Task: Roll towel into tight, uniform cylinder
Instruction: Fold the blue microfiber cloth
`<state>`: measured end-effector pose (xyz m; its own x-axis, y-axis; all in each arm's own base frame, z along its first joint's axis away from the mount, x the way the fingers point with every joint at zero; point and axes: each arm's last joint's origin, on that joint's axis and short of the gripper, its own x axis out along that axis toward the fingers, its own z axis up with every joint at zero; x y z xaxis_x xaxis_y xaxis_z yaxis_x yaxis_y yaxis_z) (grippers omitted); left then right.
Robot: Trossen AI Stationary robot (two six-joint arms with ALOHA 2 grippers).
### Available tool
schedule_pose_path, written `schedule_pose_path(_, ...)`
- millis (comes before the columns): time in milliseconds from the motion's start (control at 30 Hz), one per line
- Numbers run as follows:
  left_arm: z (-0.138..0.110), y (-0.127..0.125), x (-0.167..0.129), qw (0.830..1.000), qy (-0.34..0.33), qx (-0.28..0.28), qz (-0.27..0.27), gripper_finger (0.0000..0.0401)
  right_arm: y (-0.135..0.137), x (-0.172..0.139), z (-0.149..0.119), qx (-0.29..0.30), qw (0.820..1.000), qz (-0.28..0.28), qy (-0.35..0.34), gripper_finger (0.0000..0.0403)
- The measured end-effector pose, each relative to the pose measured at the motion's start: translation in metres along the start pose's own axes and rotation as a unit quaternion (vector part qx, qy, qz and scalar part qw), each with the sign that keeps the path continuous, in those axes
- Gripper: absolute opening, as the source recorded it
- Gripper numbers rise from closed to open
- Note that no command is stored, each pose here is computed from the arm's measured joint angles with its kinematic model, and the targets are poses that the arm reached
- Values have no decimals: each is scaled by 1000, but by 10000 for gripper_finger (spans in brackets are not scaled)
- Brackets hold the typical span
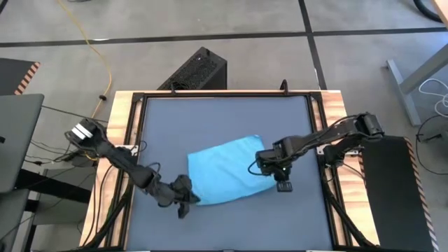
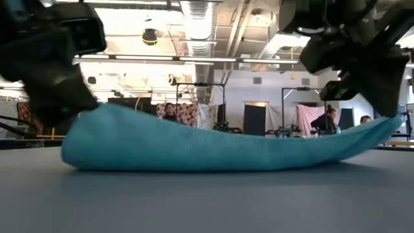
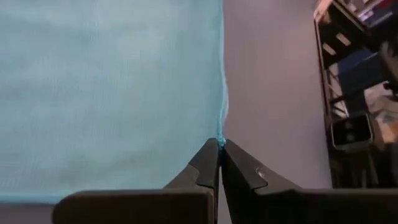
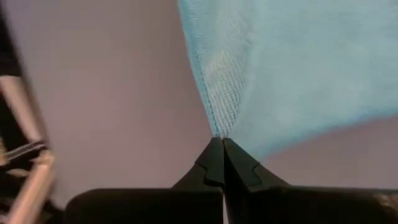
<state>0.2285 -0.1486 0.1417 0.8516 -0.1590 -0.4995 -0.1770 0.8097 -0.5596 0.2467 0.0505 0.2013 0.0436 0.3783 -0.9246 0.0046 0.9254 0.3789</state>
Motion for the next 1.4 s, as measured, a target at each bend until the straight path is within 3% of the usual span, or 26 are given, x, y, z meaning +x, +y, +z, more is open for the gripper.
schedule_pose_path(133, -5, -13, 5, 1000, 8, 0, -28, 0, 0, -3, 2, 9, 1000, -2, -6, 13)
schedule_pose_path(267, 6, -21, -2, 999, -27, 18, -27, 0, -10, -14, 9, 24, 999, -29, -30, 13)
schedule_pose_path(500, 36, -10, -39, 987, -122, 25, 100, 0, -48, -46, 22, 12, 992, -84, -90, 13)
schedule_pose_path(767, 49, 31, -57, 970, -65, -9, 236, 0, -111, -72, 25, 34, 971, -180, -154, 13)
schedule_pose_path(1067, 53, 52, -44, 958, -22, -9, 285, 0, -155, -53, 33, 56, 972, -195, -117, 13)
schedule_pose_path(1400, 61, 67, -38, 951, -10, -21, 309, 0, -167, -39, 40, 48, 973, -199, -107, 57)
